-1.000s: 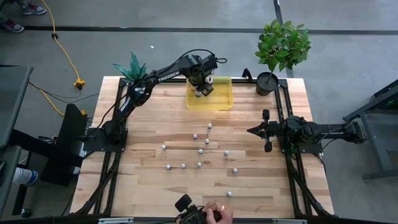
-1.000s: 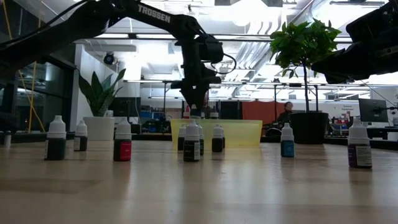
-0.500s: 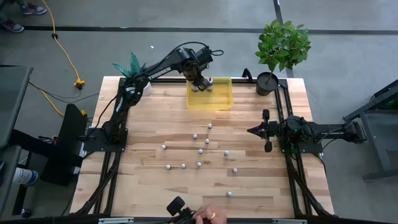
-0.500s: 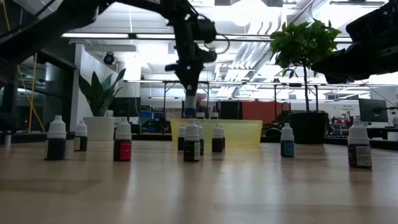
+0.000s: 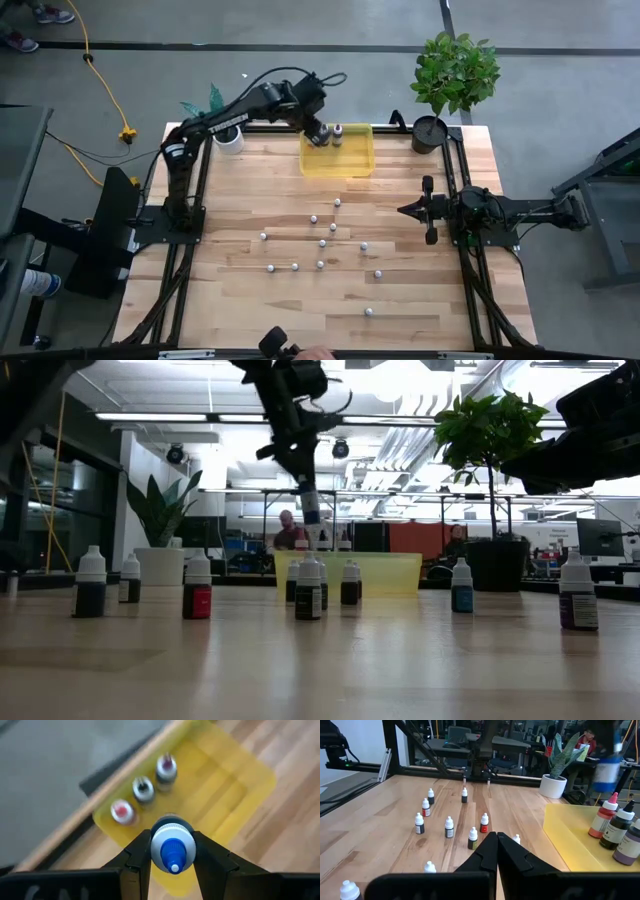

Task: Pick & Place food coloring
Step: Put the large blue food coloring bottle into the yellow bin

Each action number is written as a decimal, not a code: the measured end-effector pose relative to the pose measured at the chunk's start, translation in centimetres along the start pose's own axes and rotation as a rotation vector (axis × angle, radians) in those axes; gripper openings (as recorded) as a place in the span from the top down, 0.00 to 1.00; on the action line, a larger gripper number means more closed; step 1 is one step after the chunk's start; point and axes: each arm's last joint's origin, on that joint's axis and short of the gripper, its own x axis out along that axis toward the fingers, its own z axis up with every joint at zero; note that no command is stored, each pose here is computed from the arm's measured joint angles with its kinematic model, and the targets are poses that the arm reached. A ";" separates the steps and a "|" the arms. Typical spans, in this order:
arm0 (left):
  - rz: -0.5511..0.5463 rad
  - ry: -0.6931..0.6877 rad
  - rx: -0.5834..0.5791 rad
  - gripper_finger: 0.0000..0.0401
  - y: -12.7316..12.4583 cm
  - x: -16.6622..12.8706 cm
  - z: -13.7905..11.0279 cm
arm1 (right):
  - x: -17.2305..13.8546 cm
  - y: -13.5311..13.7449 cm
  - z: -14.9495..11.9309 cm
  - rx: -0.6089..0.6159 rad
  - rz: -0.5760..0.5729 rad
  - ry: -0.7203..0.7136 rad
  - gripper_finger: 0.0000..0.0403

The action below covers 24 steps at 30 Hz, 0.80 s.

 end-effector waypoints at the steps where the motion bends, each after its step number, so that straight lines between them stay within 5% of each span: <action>1: -0.001 0.025 -0.005 0.74 0.1 0.4 -0.5 | 0.0 0.0 0.0 0.000 0.000 0.000 1.00; 24: 0.095 0.153 0.034 0.74 1.2 8.0 -1.7 | 0.0 0.0 0.0 0.000 0.000 0.000 1.00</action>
